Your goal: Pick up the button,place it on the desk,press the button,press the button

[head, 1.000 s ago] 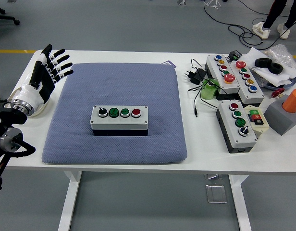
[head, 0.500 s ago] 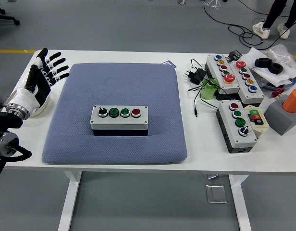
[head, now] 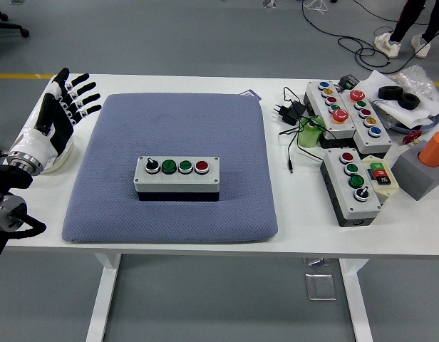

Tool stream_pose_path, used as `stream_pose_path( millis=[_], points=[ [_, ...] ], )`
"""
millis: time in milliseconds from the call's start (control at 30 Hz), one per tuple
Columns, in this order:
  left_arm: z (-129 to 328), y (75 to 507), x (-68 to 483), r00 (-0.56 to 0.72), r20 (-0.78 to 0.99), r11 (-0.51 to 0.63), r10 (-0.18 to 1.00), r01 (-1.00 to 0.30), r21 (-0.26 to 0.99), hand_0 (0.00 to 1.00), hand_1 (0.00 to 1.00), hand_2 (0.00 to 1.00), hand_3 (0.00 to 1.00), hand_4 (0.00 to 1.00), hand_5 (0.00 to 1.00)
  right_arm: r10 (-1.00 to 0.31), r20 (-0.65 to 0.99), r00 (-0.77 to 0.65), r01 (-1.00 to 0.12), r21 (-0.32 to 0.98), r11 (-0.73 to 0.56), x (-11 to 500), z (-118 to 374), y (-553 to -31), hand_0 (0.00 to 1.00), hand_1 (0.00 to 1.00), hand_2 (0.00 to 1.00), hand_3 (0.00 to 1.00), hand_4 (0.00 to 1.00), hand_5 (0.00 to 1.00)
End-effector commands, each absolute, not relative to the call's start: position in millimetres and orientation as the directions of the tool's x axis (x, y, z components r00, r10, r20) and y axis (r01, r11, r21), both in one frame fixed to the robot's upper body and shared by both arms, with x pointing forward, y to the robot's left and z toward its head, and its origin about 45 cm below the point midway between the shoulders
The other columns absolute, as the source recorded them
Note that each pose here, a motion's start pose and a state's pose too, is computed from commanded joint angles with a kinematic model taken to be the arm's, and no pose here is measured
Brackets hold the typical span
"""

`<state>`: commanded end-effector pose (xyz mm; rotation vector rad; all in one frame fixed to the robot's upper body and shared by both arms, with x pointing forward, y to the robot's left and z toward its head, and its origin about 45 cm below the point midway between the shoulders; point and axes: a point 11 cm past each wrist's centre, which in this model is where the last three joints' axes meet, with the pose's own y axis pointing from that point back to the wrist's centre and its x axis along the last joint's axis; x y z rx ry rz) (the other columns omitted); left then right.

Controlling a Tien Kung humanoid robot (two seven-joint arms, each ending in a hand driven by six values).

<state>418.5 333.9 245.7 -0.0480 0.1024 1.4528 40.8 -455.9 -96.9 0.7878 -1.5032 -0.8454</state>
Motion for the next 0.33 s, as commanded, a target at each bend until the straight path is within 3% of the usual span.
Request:
stream_pose_path(
  millis=[333],
  points=[
    [250.4, 335.1, 420.3, 0.111, -0.095, 0.113, 0.989, -0.993, 0.021, 0.765, 0.836, 0.886, 0.875, 0.710, 0.998, -0.860, 0.500, -0.101, -0.022, 0.863, 0.505, 48.2, -97.0, -453.4, 0.627, 0.477, 0.539, 0.582, 0.280, 0.022]
  ],
)
